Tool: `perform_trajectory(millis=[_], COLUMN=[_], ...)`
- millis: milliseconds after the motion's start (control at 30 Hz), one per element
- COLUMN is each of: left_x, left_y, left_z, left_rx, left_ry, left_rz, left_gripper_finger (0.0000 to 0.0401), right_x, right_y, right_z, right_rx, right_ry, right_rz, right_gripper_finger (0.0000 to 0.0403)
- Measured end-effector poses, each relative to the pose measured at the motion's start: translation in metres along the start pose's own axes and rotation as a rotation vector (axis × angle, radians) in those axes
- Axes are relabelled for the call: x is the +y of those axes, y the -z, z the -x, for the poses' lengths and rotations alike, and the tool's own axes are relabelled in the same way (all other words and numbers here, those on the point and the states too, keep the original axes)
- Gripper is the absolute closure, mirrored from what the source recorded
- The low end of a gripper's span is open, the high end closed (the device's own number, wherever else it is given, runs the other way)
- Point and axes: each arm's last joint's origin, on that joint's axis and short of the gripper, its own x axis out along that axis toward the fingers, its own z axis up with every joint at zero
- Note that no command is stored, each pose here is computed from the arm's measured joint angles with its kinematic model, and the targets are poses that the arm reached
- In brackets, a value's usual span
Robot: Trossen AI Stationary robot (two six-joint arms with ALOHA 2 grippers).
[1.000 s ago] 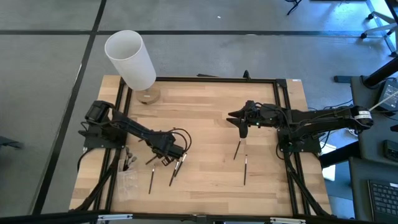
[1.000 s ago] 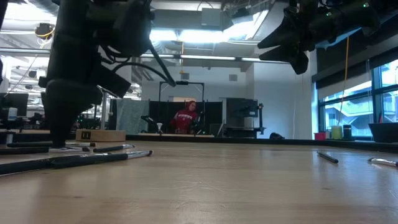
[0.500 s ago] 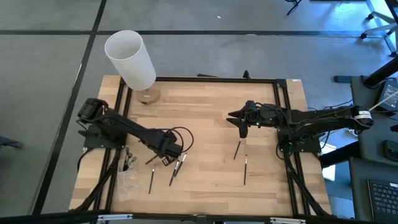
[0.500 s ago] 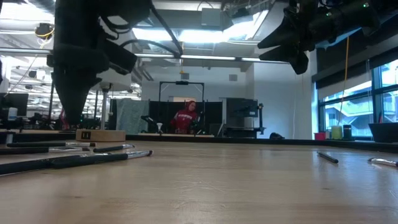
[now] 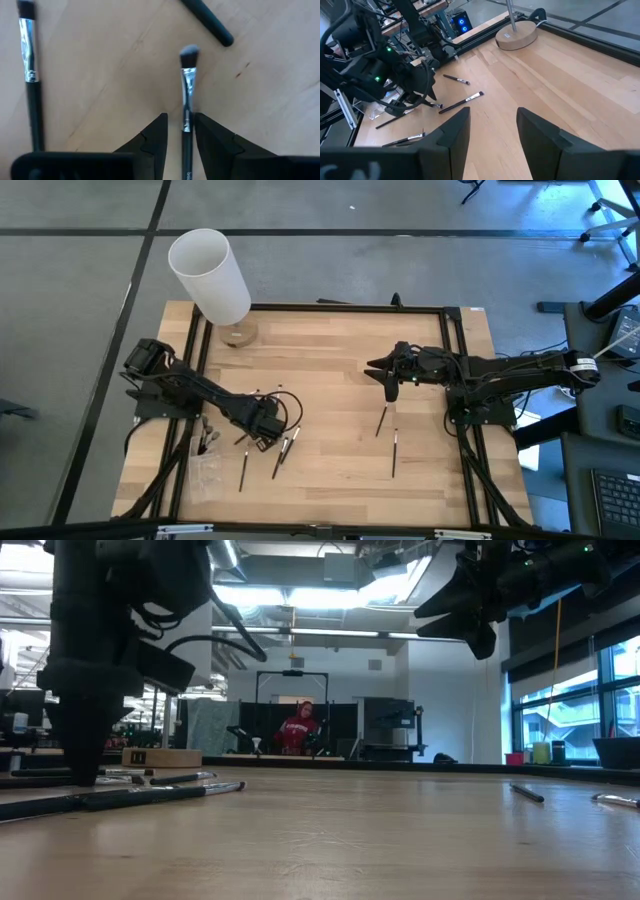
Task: Pick & Place Makeup Supplies
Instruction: Put the makeup brush into the transparent organizer
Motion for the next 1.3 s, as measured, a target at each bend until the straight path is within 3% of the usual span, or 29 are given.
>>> perform_trajectory(millis=[333, 500, 700, 800, 967, 1300], left_x=[0.001, 0.008, 0.018, 0.022, 0.032, 0.071], left_y=[0.001, 0.002, 0.008, 0.015, 0.038, 0.086], left_z=[-0.004, 0.004, 0.052, 0.085, 0.128, 0.171], left_rx=[-0.009, -0.037, -0.111, -0.174, -0.203, -0.357], left_ry=[0.019, -0.026, -0.067, -0.033, 0.023, 0.088], left_rz=[0.020, 0.078, 0.139, 0.178, 0.121, 0.175], left_gripper_finger=[0.0379, 0.0380, 0.0374, 0.0377, 0.0371, 0.0373], right_x=[0.000, 0.000, 0.000, 0.000, 0.000, 0.000], right_y=[0.000, 0.000, 0.000, 0.000, 0.000, 0.000], right_z=[0.000, 0.000, 0.000, 0.000, 0.000, 0.000], right_rx=[0.000, 0.000, 0.001, 0.001, 0.001, 0.001], right_ry=[0.000, 0.000, -0.001, -0.001, -0.001, -0.001], right_rz=[0.003, 0.003, 0.003, 0.003, 0.003, -0.001], right_gripper_finger=[0.0240, 0.0240, 0.0240, 0.0240, 0.0240, 0.0240])
